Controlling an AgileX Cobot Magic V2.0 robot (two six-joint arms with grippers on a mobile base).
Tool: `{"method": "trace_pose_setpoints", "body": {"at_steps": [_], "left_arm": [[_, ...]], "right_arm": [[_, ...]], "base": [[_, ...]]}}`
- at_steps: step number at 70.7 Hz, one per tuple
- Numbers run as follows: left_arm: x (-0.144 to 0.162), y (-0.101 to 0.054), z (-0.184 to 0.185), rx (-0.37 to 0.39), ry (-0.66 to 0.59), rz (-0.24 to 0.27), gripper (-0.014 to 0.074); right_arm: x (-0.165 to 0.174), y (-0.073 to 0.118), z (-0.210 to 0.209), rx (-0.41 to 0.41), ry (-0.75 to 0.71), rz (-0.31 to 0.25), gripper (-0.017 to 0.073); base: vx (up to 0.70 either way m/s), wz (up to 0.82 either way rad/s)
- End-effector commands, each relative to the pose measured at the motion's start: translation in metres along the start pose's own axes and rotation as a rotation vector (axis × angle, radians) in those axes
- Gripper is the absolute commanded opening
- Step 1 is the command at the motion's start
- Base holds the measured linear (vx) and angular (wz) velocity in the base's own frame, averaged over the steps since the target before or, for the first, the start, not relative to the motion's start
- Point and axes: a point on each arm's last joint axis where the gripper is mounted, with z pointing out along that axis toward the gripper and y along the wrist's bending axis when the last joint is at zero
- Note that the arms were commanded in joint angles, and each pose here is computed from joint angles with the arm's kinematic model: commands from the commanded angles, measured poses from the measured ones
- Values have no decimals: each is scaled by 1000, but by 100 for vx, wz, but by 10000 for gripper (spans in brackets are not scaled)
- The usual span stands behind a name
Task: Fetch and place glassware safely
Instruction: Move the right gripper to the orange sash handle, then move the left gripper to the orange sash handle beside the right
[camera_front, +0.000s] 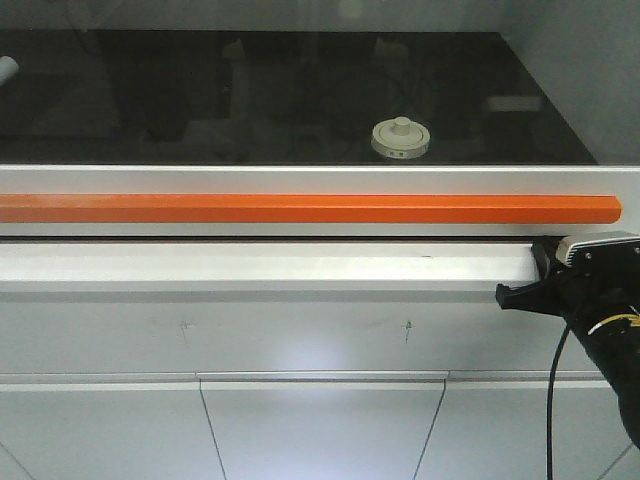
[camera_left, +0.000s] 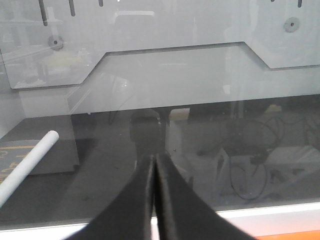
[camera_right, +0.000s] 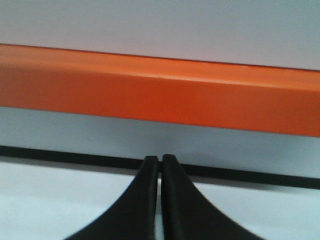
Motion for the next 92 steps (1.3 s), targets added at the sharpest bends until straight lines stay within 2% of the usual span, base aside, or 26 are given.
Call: {"method": "trace_pose_setpoints", "body": {"at_steps": [1, 53, 64, 78, 92], "left_arm": [[-18, -2, -2, 13, -107, -12, -7], [-10, -2, -2, 12, -78, -12, -7], [17, -3, -4, 23, -70, -12, -7], [55, -5, -11, 49, -132, -17, -7], [93, -6, -4, 58, -47, -27, -7]], "right_arm": [[-31, -4, 3, 17, -239, -14, -1], [-46, -7, 19, 23, -290, -24, -1], [-46, -7, 19, 23, -290, -24, -1], [-46, -7, 19, 23, -290, -24, -1], [-46, -7, 19, 23, -289, -24, -1]], "base": [[0, 0], [0, 0], [0, 0], [0, 0], [0, 0]]}}
